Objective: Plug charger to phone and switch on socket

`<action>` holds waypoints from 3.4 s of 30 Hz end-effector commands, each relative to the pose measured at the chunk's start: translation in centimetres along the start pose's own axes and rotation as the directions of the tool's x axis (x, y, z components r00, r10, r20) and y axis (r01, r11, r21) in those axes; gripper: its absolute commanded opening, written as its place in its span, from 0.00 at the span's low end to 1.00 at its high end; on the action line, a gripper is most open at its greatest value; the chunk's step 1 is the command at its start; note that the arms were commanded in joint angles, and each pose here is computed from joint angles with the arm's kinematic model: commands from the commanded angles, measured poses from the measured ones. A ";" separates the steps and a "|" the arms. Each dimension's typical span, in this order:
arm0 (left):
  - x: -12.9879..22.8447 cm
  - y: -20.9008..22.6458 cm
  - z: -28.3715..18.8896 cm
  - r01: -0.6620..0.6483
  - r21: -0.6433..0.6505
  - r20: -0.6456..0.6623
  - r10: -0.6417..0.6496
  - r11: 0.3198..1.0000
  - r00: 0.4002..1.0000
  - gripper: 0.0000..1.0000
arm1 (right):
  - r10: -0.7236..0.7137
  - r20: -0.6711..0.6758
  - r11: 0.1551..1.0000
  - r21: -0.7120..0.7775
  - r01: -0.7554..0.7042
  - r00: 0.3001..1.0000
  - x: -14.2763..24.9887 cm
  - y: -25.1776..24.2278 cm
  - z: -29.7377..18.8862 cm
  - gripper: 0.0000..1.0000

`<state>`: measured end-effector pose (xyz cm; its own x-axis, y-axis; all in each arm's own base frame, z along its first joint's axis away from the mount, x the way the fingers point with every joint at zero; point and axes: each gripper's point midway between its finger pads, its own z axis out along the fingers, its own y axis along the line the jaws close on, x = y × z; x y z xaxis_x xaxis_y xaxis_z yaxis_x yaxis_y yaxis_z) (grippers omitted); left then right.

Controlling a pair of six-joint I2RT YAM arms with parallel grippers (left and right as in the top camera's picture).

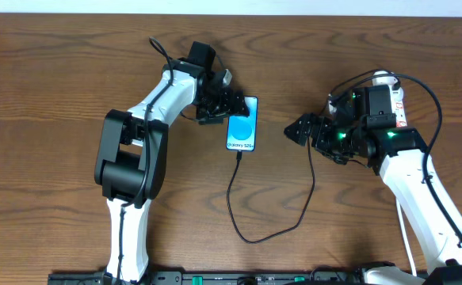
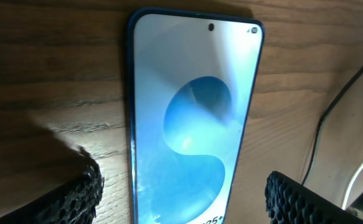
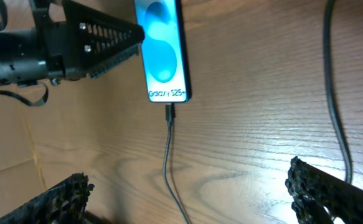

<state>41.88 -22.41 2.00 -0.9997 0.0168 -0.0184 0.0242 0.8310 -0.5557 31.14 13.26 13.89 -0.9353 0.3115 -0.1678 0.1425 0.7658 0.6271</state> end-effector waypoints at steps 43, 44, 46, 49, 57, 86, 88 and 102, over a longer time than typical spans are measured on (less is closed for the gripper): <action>0.6 5.1 -22.7 0.200 -0.303 0.415 -0.059 0.932 0.908 0.89 | 0.291 0.651 0.628 0.422 -0.654 0.701 -17.3 -15.8 -20.5 0.99; 0.6 5.2 -22.8 0.200 -0.303 0.415 -0.059 0.932 0.908 0.89 | 0.296 0.659 0.621 0.417 -0.664 0.691 -17.6 -16.5 -20.6 0.99; 0.6 5.2 -22.8 0.200 -0.303 0.415 -0.059 0.932 0.908 0.89 | 0.300 0.654 0.606 0.432 -0.668 0.695 -18.1 -18.2 -20.3 0.99; 0.6 5.2 -22.7 0.200 -0.303 0.415 -0.060 0.932 0.908 0.89 | 0.314 0.624 0.591 0.461 -0.662 0.715 -18.8 -20.4 -18.5 0.99; 0.6 5.2 -22.8 0.200 -0.303 0.415 -0.059 0.932 0.908 0.89 | 0.509 0.486 0.590 0.404 -0.699 0.710 -19.1 -25.5 -11.1 0.99; 0.7 5.2 -22.7 0.200 -0.304 0.412 -0.061 0.931 0.909 0.89 | 0.565 0.430 0.544 0.448 -0.710 0.704 -18.5 -30.4 -6.0 0.99; 0.7 5.2 -22.7 0.200 -0.304 0.412 -0.061 0.931 0.909 0.90 | 0.563 0.430 0.545 0.448 -0.708 0.706 -18.6 -30.4 -5.9 0.99; 0.7 5.2 -22.7 0.200 -0.304 0.412 -0.061 0.931 0.909 0.90 | 0.634 0.315 0.568 0.429 -0.702 0.706 -17.1 -31.0 -2.1 0.99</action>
<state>41.14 -5.76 18.27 -0.9075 -0.2615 -0.3287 -0.1702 0.9443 -0.2815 42.62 -19.06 1.27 -0.4343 0.8992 -0.0539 0.8864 0.4372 0.1519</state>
